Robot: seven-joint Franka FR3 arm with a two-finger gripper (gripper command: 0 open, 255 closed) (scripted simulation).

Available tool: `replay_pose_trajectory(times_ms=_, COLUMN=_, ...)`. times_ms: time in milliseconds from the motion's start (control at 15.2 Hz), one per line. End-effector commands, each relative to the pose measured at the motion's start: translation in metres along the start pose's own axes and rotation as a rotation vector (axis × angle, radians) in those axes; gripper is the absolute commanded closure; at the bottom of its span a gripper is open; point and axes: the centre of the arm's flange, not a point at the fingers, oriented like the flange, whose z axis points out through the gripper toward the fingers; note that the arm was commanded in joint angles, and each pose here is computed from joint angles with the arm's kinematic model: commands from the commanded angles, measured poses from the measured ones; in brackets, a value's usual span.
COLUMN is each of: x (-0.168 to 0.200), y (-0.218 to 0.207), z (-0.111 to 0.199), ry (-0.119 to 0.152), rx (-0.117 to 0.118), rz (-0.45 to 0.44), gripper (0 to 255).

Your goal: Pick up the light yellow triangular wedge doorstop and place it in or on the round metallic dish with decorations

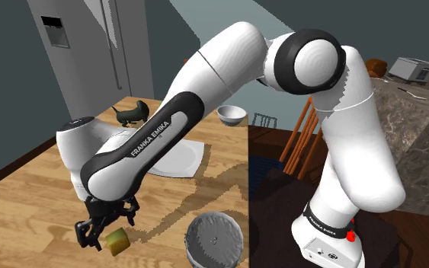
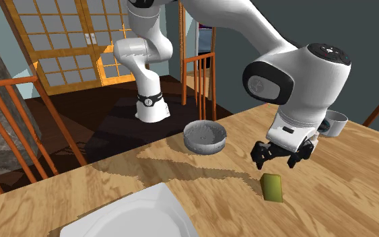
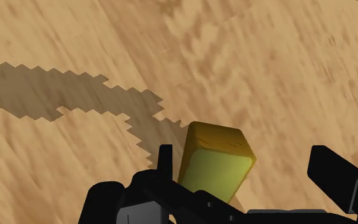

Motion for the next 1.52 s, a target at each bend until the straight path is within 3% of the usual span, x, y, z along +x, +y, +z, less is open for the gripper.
replay_pose_trajectory(times_ms=0, x=0.001, y=0.000, z=0.010, ry=0.000, rx=0.000, rz=0.000, gripper=0)
replay_pose_trajectory(times_ms=264, x=0.001, y=0.000, z=0.034, ry=0.000, rx=0.000, rz=0.000, gripper=0)
replay_pose_trajectory(times_ms=792, x=0.001, y=0.000, z=0.034, ry=0.000, rx=0.000, rz=0.000, gripper=0)
replay_pose_trajectory(times_ms=858, x=0.001, y=0.000, z=0.034, ry=0.000, rx=0.000, rz=0.000, gripper=255)
replay_pose_trajectory(times_ms=1452, x=0.001, y=0.000, z=0.034, ry=0.000, rx=0.000, rz=0.000, gripper=255)
